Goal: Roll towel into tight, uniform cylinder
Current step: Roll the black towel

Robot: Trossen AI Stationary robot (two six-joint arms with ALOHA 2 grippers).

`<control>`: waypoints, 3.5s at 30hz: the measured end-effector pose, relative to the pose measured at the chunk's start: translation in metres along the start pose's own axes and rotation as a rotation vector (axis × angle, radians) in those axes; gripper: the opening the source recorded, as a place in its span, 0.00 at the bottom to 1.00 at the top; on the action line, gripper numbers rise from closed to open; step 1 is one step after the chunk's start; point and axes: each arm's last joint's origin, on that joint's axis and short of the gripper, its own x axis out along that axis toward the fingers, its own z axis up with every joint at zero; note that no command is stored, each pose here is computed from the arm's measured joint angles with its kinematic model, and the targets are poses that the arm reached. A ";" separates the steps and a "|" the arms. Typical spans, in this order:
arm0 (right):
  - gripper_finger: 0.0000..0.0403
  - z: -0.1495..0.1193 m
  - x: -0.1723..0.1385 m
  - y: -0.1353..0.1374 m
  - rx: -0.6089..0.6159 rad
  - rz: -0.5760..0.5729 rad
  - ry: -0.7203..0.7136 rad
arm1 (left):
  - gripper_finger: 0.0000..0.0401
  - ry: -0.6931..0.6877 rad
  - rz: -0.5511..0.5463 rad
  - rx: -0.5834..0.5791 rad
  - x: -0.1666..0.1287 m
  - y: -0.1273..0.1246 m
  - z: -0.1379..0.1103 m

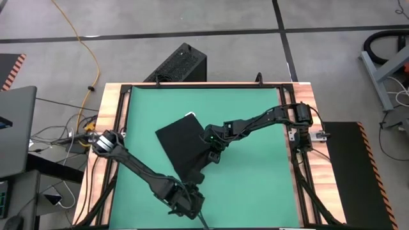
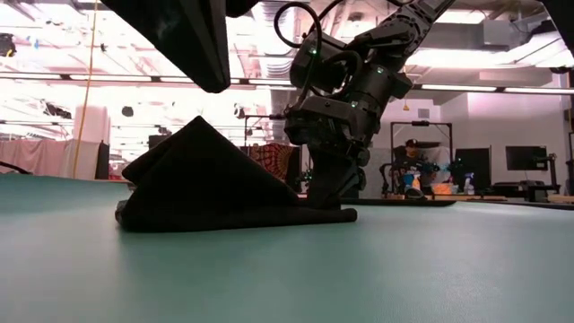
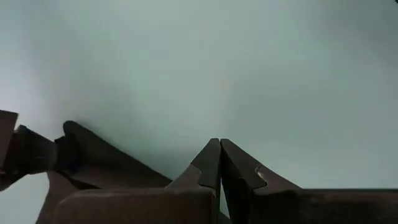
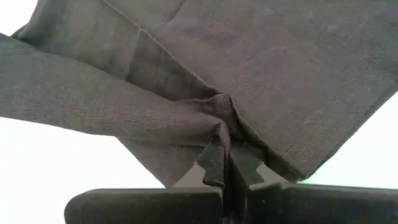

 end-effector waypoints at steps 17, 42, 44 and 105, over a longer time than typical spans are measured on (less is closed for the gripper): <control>0.04 0.000 0.000 0.000 -0.004 0.001 -0.003 | 0.00 0.184 0.083 -0.010 0.023 0.020 -0.028; 0.04 0.000 0.000 0.001 0.005 0.003 -0.004 | 0.00 0.256 0.325 -0.076 0.045 0.008 -0.073; 0.04 0.000 0.000 0.001 0.006 0.003 -0.005 | 0.00 0.248 0.328 -0.083 0.043 0.009 -0.072; 0.19 -0.023 -0.004 -0.008 -0.655 -0.002 -0.267 | 0.00 0.273 0.236 -0.153 0.068 0.007 -0.106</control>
